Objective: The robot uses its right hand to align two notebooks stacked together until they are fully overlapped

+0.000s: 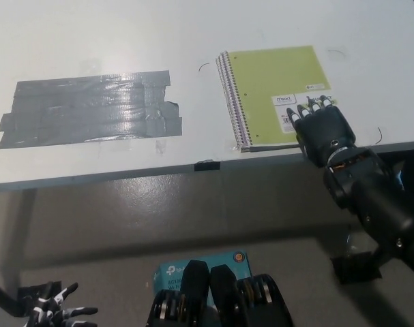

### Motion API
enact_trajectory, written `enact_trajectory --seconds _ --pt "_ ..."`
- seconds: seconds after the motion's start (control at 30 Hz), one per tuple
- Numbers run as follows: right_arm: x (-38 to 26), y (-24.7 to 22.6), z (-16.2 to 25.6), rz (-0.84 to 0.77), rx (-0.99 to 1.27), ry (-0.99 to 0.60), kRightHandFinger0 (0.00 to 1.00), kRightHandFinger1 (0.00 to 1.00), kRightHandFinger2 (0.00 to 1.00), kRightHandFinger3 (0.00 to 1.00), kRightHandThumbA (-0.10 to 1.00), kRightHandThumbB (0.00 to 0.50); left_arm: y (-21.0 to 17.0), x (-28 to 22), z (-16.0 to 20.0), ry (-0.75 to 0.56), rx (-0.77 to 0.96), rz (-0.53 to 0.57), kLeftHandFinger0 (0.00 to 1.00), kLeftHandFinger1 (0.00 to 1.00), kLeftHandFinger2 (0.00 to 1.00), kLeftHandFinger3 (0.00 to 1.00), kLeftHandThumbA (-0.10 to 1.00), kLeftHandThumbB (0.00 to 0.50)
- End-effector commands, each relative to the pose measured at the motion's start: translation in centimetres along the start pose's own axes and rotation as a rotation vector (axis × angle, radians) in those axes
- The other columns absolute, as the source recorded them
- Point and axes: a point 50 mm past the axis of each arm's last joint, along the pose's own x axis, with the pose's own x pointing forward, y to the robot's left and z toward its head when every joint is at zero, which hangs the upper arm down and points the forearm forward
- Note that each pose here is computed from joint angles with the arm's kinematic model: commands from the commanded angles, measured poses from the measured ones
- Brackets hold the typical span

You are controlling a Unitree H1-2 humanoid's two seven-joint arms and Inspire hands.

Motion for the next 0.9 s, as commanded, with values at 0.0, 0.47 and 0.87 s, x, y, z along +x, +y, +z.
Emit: enact_trajectory --seconds 0.0,0.47,0.87 --pt "-0.7 2.9 0.3 0.137 0.004 -0.014 1.00 1.00 1.00 1.00 1.00 0.500 0.1 -0.4 0.7 -0.022 0.030 -0.016 0.37 0.59 0.68 1.00 1.00 0.500" --pt "-1.2 2.6 1.3 0.133 0.033 -0.021 1.00 1.00 1.00 1.00 1.00 0.500 0.0 -0.4 0.5 -0.013 0.028 -0.020 0.33 0.57 0.65 1.00 1.00 0.500" --pt "-0.7 1.2 1.1 0.090 0.061 -0.028 1.00 1.00 1.00 1.00 1.00 0.500 0.0 -0.2 0.7 -0.014 0.031 -0.030 0.31 0.57 0.66 1.00 1.00 0.500"
